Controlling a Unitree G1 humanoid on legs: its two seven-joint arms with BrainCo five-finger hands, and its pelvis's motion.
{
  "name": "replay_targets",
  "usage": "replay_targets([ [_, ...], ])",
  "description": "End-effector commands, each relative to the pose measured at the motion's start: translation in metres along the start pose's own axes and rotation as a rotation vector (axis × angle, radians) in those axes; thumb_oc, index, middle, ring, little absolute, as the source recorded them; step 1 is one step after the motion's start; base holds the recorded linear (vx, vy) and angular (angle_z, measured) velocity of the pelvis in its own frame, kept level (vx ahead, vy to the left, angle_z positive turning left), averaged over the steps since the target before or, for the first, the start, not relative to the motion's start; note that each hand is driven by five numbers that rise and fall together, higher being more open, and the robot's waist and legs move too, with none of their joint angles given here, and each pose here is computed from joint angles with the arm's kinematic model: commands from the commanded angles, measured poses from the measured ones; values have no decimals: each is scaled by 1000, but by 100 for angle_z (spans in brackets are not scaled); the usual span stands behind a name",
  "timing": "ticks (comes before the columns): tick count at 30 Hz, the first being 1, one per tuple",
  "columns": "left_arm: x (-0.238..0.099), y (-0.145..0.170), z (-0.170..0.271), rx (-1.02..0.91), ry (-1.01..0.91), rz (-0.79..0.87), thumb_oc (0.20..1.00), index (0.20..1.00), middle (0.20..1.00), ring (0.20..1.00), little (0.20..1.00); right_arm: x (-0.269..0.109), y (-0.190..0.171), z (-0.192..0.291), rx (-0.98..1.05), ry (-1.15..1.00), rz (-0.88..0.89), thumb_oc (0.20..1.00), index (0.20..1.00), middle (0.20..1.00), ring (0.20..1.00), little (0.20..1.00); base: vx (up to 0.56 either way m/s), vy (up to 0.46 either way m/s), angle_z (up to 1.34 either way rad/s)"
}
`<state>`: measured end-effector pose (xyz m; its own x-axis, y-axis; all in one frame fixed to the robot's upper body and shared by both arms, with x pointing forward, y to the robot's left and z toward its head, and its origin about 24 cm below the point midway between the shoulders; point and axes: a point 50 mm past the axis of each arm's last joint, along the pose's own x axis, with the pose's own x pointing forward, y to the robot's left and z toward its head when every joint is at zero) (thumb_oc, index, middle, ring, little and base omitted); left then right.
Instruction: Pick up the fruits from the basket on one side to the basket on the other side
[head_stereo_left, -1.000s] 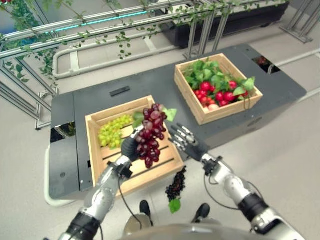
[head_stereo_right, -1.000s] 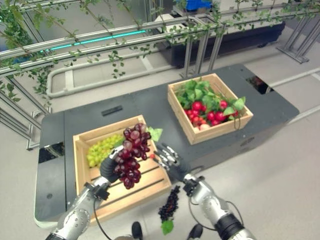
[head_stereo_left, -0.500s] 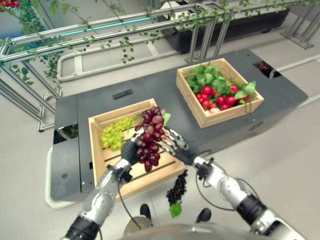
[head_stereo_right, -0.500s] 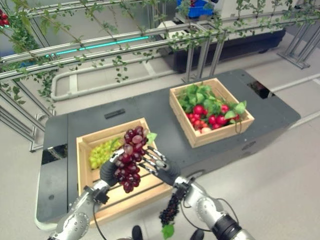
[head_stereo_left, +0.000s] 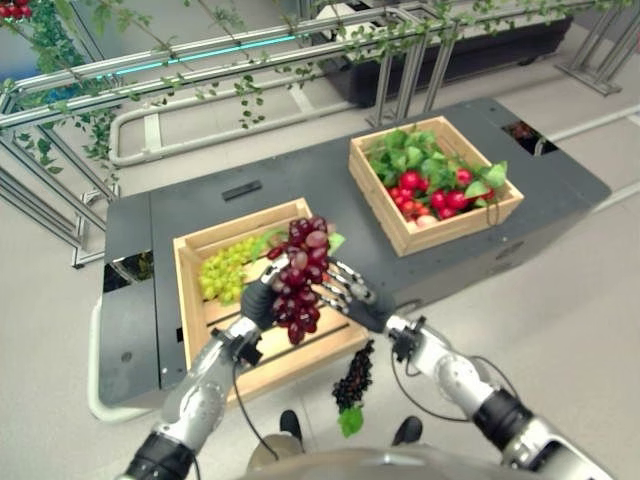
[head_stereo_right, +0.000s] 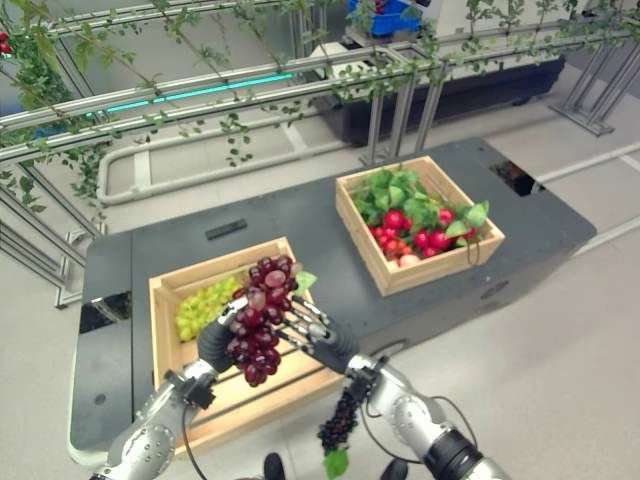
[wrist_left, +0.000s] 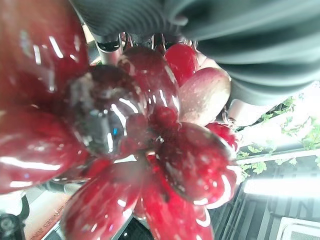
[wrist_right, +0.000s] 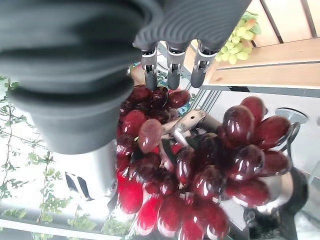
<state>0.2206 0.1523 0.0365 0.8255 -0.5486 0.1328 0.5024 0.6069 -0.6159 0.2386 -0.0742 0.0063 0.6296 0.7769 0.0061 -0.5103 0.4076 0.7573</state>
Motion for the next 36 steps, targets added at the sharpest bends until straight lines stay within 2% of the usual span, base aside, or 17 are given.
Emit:
replay_targets([
  [1,17,-35,22,76,-77,-224,200,200,200,200,200,23,16,5,-51,7,109,1000,1000,1000,1000,1000,0,0,0],
  [22,28,-50,23,51,-84,-297,200,200,200,200,200,38,3,-14,4,40,12,1000,1000,1000,1000,1000,0,0,0],
  [26,30,-49,22,52,-77,-295,200,200,200,200,200,47,12,-12,0,42,49,1000,1000,1000,1000,1000,0,0,0],
  [29,30,-46,18,57,-63,-280,200,200,200,200,200,54,30,-7,-23,54,155,1000,1000,1000,1000,1000,0,0,0],
  [36,23,-32,15,81,-53,-213,200,200,200,200,200,52,52,12,-43,-3,291,1000,1000,1000,1000,1000,0,0,0],
])
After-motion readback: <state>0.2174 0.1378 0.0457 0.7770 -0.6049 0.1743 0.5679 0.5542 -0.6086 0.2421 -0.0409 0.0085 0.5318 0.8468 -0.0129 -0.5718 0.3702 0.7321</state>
